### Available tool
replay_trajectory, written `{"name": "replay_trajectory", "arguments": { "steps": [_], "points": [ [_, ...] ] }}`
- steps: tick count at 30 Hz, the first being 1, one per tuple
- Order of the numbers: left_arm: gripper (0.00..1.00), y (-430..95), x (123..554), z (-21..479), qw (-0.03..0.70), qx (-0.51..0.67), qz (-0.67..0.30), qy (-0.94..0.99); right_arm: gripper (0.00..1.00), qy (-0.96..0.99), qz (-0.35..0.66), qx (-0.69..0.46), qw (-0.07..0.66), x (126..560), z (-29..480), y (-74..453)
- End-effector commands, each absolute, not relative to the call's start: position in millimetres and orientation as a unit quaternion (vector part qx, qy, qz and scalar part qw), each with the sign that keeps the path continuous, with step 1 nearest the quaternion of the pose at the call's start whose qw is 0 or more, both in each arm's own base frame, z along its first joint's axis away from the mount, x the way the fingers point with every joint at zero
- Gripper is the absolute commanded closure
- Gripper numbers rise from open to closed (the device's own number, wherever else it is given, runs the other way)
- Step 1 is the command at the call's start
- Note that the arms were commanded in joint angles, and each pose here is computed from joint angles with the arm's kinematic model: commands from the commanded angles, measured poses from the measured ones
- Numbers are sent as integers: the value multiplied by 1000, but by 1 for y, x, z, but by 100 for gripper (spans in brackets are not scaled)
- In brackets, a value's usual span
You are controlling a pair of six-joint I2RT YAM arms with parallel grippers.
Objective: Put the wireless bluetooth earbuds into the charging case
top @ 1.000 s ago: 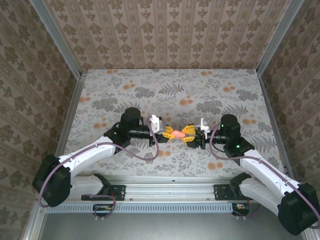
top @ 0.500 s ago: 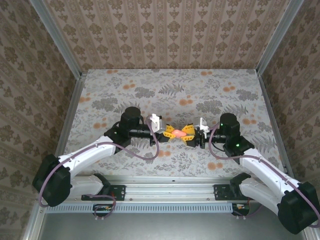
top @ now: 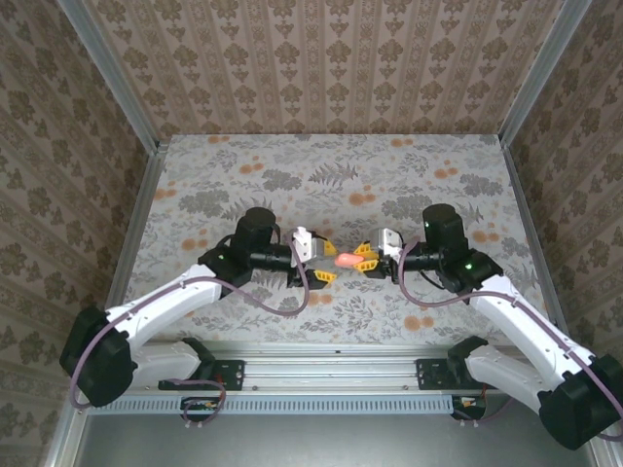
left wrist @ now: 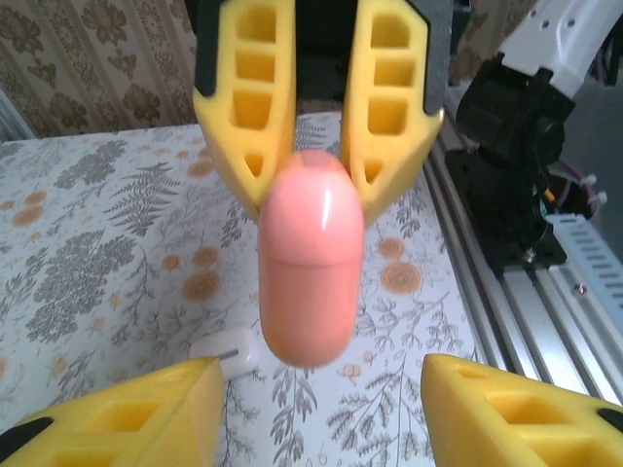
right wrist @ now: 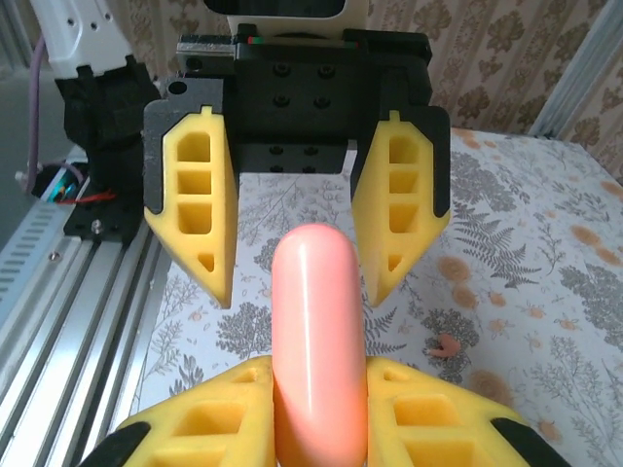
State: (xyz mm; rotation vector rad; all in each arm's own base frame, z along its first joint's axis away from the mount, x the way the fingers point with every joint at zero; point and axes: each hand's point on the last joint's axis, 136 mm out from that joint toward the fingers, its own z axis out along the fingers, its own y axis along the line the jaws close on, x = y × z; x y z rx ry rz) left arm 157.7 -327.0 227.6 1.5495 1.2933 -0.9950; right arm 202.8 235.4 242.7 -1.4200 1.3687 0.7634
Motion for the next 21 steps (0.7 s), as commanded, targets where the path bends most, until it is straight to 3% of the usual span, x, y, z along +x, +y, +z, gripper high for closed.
{"name": "replay_trajectory", "arguments": {
  "steps": [1,10,21],
  "points": [
    [44,-319,152,222,426,655,-360,510,83,545,292,-635,462,192,231,236],
    [45,-324,146,217,421,653,-371,510,83,523,321,-655,441,185,227,255],
    [54,-326,141,216,416,653,-381,505,83,530,363,-626,443,188,229,264]
  ]
}}
